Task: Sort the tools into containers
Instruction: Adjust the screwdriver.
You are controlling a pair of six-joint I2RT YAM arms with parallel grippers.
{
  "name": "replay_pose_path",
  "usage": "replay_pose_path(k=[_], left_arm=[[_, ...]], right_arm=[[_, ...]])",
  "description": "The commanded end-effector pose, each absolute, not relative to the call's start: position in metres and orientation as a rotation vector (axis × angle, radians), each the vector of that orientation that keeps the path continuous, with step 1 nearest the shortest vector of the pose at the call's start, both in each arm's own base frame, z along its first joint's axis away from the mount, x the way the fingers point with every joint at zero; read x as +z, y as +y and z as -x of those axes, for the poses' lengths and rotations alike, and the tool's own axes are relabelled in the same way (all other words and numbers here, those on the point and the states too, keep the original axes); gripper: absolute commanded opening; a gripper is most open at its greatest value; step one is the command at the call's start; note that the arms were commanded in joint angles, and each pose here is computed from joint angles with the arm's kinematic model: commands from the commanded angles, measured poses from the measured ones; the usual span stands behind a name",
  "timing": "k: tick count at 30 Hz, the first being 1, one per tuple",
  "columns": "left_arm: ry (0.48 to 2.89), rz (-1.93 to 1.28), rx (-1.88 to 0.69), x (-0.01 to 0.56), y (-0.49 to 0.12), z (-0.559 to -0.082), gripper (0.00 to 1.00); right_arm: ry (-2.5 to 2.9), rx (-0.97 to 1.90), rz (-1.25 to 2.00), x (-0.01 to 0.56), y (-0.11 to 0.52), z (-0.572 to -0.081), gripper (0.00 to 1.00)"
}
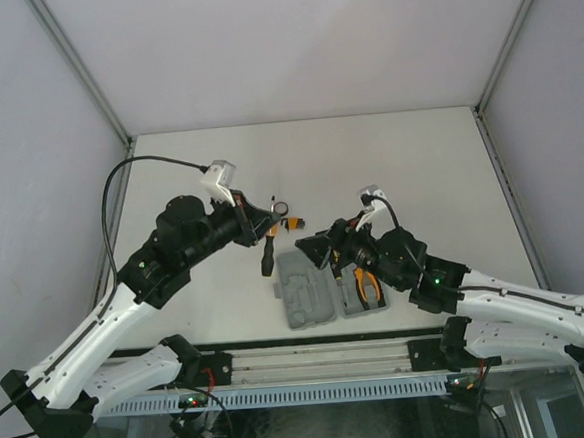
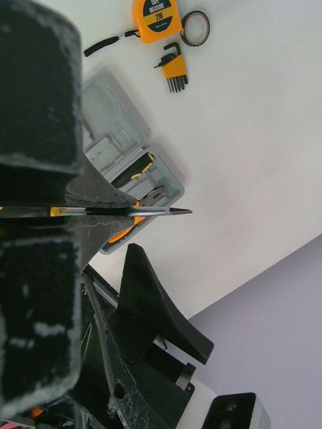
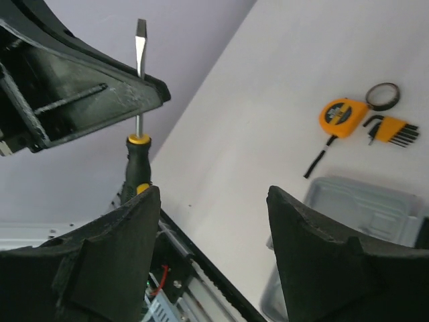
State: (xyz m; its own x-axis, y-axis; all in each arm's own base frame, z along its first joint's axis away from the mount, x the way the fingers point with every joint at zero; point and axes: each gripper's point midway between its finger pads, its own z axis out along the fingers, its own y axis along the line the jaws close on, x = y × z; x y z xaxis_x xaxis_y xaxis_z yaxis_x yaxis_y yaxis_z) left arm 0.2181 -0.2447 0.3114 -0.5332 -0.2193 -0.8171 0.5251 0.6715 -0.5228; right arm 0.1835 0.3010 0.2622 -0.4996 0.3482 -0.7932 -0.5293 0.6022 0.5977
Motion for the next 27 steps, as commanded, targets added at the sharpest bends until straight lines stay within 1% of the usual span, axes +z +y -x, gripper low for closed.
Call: replay_pose_path(k=[1,13,17,22,27], left_arm=[[1.835,-0.252,-1.008,0.325,-0.246,-0.216,0.00],[1.815,-0.272,-1.066,0.329,-0.255,-0.214,0.00],[1.820,-0.274,-1.080,0.327,-0.258,-0.213,0.00],[1.822,-0.277,-1.090,0.327,-0.259,-0.212,0.00],[1.817,-0.270,-1.082,0.327,-0.257,-0.213,0.00]], right_arm=[[1.702,1.314,0.061,0.304,0.324,-0.182,0.65],[1.663,1.436,0.140,0.317,0.351,-0.175,0.57],[1.639,1.437,0.146,0.320,0.352,-0.176,0.56],[1.637,1.437,0.138,0.322,0.355,-0.181,0.50],[1.633,1.448,0.149,0.323,0.357,-0.183,0.49]])
